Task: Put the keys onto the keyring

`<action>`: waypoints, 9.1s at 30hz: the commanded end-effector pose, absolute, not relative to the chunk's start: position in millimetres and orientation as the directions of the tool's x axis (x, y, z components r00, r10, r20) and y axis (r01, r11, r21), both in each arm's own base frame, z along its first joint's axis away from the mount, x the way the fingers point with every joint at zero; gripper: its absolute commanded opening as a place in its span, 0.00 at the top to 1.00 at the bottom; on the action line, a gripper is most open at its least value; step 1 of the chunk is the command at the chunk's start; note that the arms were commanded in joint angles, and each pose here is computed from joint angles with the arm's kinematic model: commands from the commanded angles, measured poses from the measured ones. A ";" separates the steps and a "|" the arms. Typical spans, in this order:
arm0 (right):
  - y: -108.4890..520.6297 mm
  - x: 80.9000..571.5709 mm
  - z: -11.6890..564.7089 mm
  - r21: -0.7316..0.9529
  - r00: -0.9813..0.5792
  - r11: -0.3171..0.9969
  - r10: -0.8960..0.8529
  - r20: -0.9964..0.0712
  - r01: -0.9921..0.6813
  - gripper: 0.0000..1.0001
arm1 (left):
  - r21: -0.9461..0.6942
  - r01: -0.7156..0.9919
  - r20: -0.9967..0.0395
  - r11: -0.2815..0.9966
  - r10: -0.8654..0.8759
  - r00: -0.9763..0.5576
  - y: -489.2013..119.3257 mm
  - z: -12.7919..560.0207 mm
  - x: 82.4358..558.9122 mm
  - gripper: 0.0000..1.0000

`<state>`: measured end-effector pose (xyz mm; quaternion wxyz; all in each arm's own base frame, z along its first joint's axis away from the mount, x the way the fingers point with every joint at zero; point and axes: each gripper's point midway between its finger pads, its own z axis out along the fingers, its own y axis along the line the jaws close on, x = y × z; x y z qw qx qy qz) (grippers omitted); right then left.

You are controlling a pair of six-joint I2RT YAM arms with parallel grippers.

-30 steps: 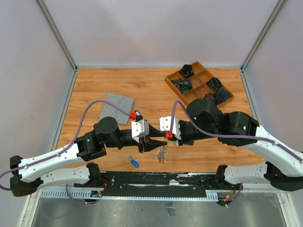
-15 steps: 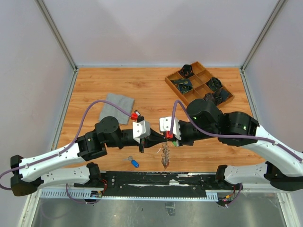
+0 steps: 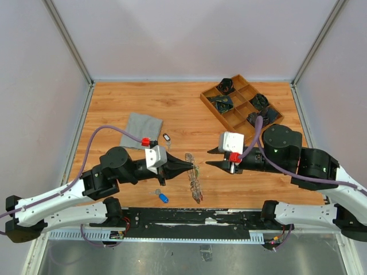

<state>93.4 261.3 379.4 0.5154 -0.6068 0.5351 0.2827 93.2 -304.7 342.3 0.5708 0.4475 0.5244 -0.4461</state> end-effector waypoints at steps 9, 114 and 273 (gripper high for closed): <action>270.5 148.4 402.7 -0.164 0.160 0.176 -0.040 -0.986 -0.971 0.68 | -0.071 0.927 -0.969 0.368 -0.247 0.024 -275.7 374.7 113.0 1.00; 297.1 109.6 336.1 0.544 -0.556 0.133 -0.077 -0.828 -0.828 0.88 | 0.004 0.952 -0.944 0.307 -0.314 0.105 -278.7 404.2 109.2 0.99; 280.2 91.9 430.0 0.058 -0.039 0.280 0.072 -0.997 -0.958 0.61 | 0.054 0.977 -0.943 0.206 -0.313 0.118 -284.2 414.5 90.6 0.99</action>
